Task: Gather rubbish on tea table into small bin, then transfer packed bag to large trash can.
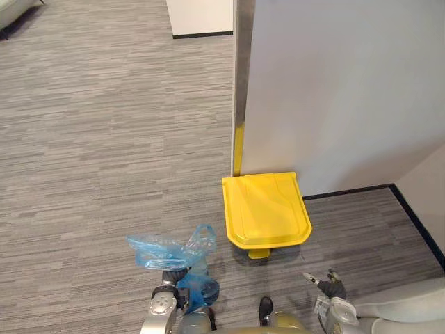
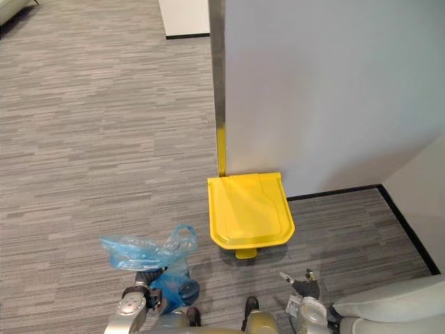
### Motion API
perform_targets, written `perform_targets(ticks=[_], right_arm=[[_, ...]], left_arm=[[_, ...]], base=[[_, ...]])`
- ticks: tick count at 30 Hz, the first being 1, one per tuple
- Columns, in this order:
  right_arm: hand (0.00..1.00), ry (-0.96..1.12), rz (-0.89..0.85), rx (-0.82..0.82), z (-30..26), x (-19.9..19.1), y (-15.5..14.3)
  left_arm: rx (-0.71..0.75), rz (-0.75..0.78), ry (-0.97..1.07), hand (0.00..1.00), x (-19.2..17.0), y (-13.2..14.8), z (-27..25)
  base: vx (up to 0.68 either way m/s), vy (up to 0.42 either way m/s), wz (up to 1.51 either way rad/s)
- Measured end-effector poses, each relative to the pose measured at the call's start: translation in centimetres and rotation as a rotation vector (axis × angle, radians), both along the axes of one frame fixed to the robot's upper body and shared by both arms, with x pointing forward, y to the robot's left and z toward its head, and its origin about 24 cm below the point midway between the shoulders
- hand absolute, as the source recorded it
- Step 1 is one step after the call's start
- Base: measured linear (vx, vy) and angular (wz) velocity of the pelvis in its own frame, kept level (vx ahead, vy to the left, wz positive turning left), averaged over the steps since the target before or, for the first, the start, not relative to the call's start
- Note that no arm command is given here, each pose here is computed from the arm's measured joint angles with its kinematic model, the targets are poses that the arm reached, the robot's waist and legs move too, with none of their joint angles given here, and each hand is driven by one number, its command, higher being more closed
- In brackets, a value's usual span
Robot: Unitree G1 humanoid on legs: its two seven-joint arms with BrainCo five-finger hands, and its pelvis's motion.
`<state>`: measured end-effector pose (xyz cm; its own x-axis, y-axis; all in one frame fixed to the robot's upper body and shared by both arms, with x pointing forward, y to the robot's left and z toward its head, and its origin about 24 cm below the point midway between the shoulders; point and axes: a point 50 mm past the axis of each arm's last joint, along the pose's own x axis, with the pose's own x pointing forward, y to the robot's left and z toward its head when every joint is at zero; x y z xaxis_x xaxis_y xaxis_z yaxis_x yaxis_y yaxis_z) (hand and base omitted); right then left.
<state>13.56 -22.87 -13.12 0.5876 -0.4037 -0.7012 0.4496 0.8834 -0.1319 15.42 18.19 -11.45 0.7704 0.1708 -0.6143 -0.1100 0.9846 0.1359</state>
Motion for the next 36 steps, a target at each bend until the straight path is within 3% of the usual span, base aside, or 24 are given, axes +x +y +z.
perform_targets(ticks=[8,22,30,36], right_arm=[[0.00,0.020,0.005,-0.013,-0.1,-0.5,-0.5],[0.00,-0.015,0.040,-0.030,0.5,1.7,-0.6],[0.00,-0.071,0.032,-0.011,1.2,2.6,0.5],[0.00,-0.071,-0.032,-0.042,1.4,1.6,-1.0]], left_arm=[[0.008,-0.002,0.064,1.00,-1.1,0.3,-0.9],[0.030,-0.012,0.033,1.00,0.4,0.8,-0.5],[0.035,-0.014,-0.022,1.00,2.1,0.9,0.5],[0.026,-0.020,-0.117,1.00,4.5,-0.1,2.0]], base=[[0.08,0.044,-0.24],[0.03,-0.002,-0.23],[-0.10,-0.030,-0.25],[0.21,-0.166,0.35]])
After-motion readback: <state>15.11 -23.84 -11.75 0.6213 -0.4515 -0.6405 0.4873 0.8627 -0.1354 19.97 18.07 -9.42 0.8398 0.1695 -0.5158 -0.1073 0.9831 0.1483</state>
